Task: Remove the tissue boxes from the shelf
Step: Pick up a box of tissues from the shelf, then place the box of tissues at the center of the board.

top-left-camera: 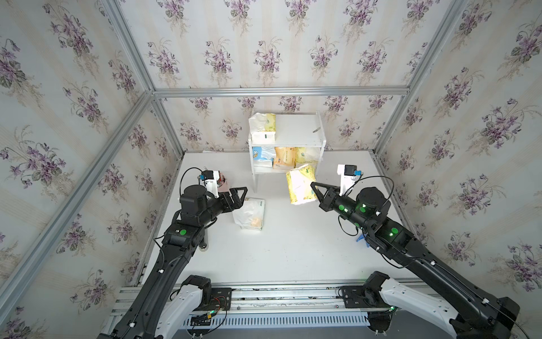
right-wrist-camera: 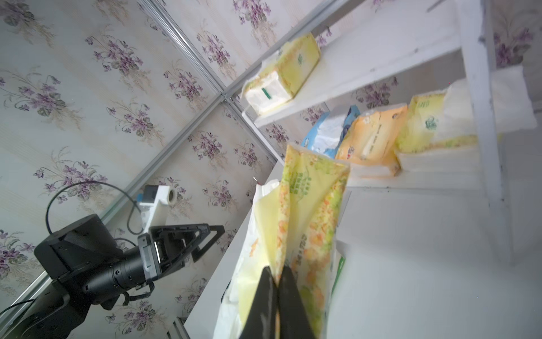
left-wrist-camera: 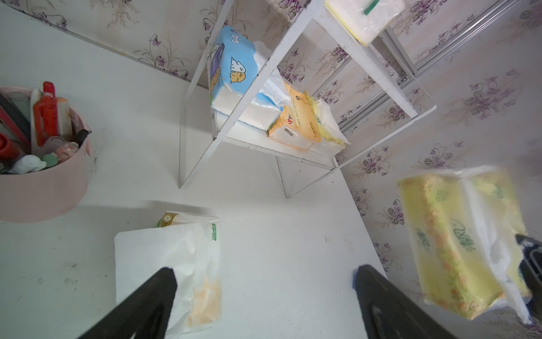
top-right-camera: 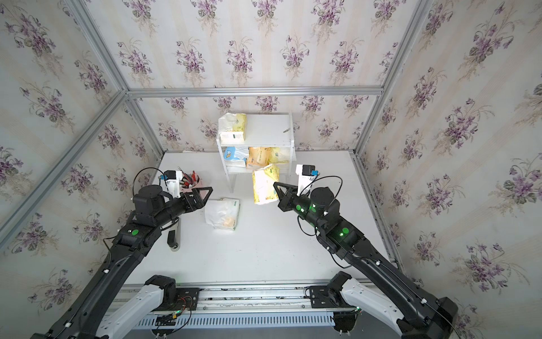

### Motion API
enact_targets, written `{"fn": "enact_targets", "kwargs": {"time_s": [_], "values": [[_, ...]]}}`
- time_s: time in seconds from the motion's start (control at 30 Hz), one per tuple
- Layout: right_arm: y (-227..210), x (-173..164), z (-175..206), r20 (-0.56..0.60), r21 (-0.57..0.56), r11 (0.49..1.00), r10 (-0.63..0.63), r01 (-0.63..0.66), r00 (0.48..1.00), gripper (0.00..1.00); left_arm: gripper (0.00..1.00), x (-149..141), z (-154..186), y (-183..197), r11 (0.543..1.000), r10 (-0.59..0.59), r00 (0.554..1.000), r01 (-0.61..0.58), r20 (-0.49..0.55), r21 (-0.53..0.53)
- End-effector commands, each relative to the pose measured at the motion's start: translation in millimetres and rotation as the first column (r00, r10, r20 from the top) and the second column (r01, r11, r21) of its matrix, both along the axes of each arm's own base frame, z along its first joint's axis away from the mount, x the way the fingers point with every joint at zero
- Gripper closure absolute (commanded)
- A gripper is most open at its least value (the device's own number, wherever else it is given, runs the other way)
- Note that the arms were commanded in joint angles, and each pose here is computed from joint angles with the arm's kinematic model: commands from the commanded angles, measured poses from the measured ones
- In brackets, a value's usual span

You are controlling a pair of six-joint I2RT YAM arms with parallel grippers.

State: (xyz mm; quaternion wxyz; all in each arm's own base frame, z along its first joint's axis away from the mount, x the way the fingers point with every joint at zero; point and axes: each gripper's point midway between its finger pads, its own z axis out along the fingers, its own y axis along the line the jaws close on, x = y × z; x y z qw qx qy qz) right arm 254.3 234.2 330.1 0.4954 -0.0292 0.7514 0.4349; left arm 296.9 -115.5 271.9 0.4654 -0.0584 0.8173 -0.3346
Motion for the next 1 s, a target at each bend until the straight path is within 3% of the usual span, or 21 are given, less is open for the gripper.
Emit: {"fn": "enact_targets", "kwargs": {"time_s": [0.0,0.17,0.43,0.97], "values": [[4.3,4.0,-13.5,-0.044,0.082,0.996,-0.043,0.046,0.998,1.0,0.01,2.9,5.8,3.0,1.0,0.011,0.999,-0.012,0.031,0.027],[19.3,8.1,-68.2,-0.173,0.117,0.991,-0.04,0.061,0.984,1.0,0.01,2.0,-0.9,3.7,0.999,0.012,1.0,-0.013,0.01,0.034],[31.7,17.7,-132.3,-0.286,0.173,0.979,-0.052,0.105,0.957,1.0,0.01,-0.1,-12.7,7.5,0.998,0.027,1.0,-0.026,-0.015,0.057],[55.2,36.0,-211.6,-0.445,0.301,0.937,-0.024,0.175,0.895,1.0,0.01,2.6,-23.1,14.0,0.994,0.059,0.998,-0.056,-0.034,0.094]]}}
